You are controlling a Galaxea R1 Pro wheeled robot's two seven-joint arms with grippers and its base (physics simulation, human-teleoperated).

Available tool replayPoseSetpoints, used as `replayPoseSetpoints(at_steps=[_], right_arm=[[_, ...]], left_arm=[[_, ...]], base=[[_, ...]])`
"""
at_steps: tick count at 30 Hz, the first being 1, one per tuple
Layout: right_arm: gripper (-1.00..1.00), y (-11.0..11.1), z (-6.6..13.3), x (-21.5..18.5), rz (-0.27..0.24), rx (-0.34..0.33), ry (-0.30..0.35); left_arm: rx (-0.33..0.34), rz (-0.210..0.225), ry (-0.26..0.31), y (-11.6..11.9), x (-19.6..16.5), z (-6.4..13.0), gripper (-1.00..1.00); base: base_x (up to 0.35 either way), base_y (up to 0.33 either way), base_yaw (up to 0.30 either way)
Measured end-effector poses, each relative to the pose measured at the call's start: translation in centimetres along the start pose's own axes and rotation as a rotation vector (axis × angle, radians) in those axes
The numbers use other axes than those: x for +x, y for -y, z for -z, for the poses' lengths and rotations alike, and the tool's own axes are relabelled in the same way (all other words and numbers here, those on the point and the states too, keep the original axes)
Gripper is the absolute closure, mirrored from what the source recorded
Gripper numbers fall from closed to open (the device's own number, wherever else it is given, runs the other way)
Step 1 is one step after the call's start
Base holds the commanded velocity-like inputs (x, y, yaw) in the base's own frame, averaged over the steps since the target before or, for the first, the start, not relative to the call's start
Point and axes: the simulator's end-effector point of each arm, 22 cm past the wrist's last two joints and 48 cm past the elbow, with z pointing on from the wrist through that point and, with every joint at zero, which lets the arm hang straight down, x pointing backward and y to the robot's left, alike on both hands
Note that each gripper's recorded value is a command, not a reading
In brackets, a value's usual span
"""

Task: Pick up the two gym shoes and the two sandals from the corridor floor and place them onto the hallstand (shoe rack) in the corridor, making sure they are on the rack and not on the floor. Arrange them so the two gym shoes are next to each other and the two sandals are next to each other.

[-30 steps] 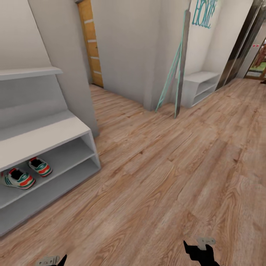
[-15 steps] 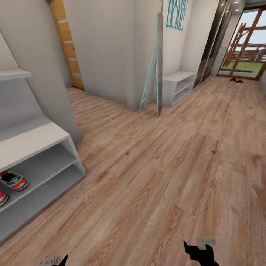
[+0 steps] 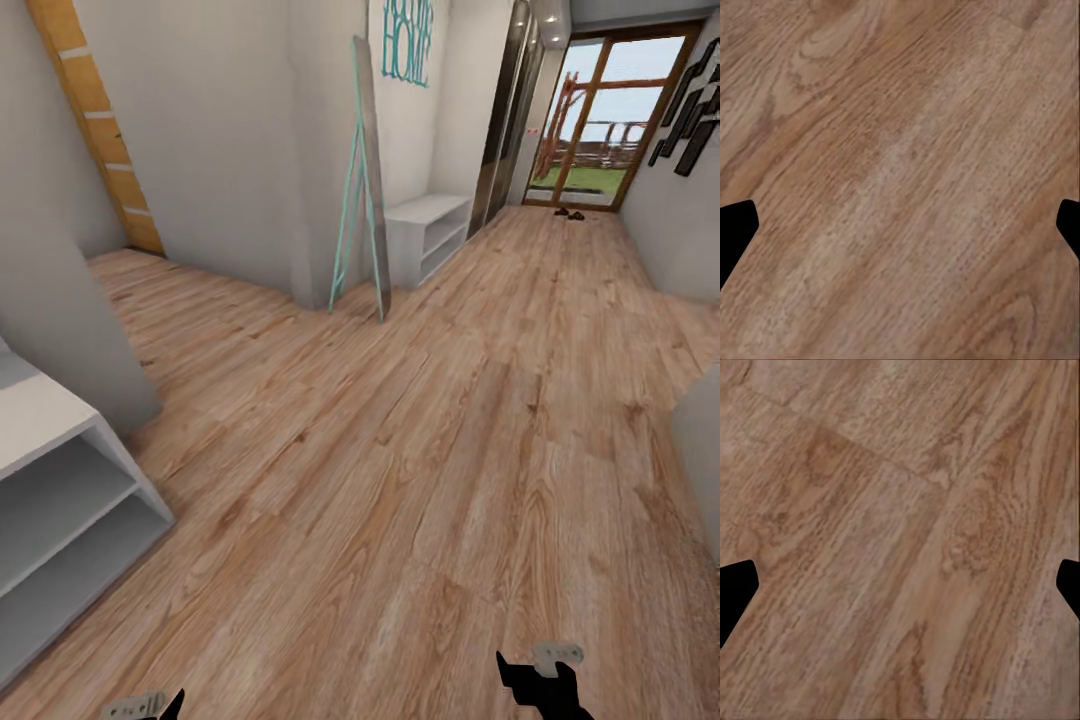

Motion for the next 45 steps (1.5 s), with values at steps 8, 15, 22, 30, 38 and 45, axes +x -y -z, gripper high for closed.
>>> replayPoseSetpoints(at_steps=[8,15,22,30,38,45], right_arm=[[-1.0,0.0,0.0,-0.2,0.0,0.0,0.004],[-1.0,0.0,0.1,-0.4,-0.001,0.0,0.008],[-1.0,0.0,0.1,-0.6,-0.001,0.0,0.013],[-1.0,-0.1,0.2,-1.2,0.0,-0.004,0.027],[-1.0,-0.2,0.4,-1.8,0.003,-0.006,0.059],[-1.0,-0.2,0.8,-1.7,0.002,-0.006,0.065]], left_arm=[[0.001,0.001,0.004,0.1,-0.1,0.0,-1.0],[0.002,0.001,0.006,0.2,-0.3,0.0,-1.0],[0.003,0.002,0.012,0.2,-0.5,0.0,-1.0],[0.004,0.002,0.02,0.3,-0.8,0.0,-1.0],[0.005,0.001,0.029,0.3,-1.2,0.0,-1.0],[0.007,0.002,0.037,0.4,-1.6,0.0,-1.0]], base=[[0.338,0.0,-0.299],[0.339,0.0,-0.297],[0.339,0.0,-0.284],[0.339,0.0,-0.251],[0.339,0.0,-0.232],[0.339,0.0,-0.216]])
